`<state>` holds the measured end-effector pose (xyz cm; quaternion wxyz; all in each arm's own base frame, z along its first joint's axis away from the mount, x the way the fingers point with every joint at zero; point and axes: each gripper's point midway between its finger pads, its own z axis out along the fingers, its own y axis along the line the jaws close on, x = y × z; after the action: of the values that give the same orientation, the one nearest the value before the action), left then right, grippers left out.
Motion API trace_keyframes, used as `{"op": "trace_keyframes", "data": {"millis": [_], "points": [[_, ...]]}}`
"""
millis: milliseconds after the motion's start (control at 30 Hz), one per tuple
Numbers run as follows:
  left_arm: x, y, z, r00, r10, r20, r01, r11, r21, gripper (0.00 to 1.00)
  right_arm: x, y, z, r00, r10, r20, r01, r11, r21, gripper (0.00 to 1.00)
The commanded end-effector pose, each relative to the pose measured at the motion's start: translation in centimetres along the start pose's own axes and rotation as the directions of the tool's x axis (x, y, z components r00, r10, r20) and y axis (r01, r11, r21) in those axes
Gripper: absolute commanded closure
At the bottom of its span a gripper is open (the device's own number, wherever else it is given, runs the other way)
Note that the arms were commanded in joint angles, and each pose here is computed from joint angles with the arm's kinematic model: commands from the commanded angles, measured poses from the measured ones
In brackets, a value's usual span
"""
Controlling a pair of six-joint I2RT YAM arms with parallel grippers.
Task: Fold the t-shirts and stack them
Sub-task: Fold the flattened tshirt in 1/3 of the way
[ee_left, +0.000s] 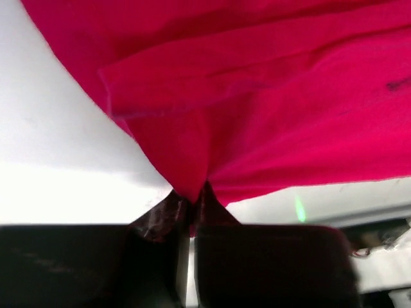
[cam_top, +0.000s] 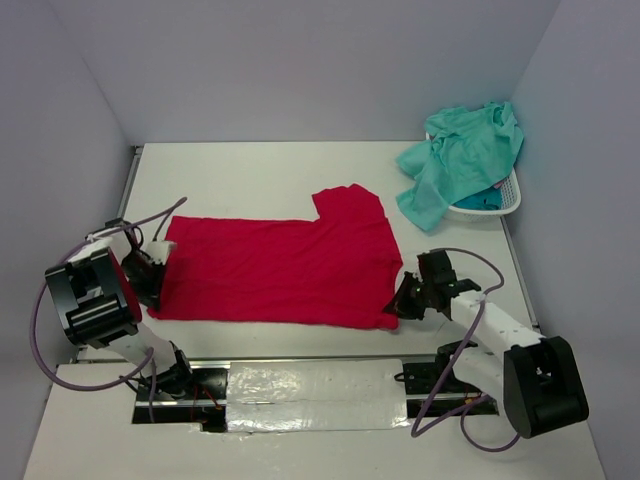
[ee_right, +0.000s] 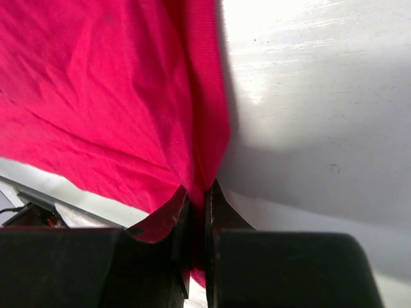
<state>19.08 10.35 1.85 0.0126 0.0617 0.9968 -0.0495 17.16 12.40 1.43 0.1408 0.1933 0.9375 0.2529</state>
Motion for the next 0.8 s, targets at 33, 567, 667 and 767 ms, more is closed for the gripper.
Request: {"op": "trace_keyframes", "data": {"millis": [33, 567, 667, 767], "points": [[3.0, 0.1, -1.3, 0.995, 0.022, -0.099, -0.025, 0.999, -0.032, 0.58, 0.6, -0.9, 0.4, 0.999, 0.003, -0.040, -0.002, 1.000, 0.031, 0.91], [-22.8, -9.9, -23.7, 0.613, 0.406, 0.678, -0.286, 0.914, -0.289, 0.57, -13.8, 7.1, -6.6, 0.920, -0.278, 0.276, 0.259, 0.960, 0.104, 0.97], [-24.0, -20.4, -18.9, 0.607, 0.502, 0.616, -0.541, 0.829, -0.142, 1.00, -15.2, 8.1, -4.0, 0.930, -0.293, 0.220, 0.284, 0.956, 0.071, 0.65], [-23.3, -28.6, -13.7, 0.606, 0.567, 0.558, -0.694, 0.719, 0.022, 0.95, -16.0, 8.0, -1.6, 0.939, -0.291, 0.182, 0.283, 0.957, 0.067, 0.52]]}}
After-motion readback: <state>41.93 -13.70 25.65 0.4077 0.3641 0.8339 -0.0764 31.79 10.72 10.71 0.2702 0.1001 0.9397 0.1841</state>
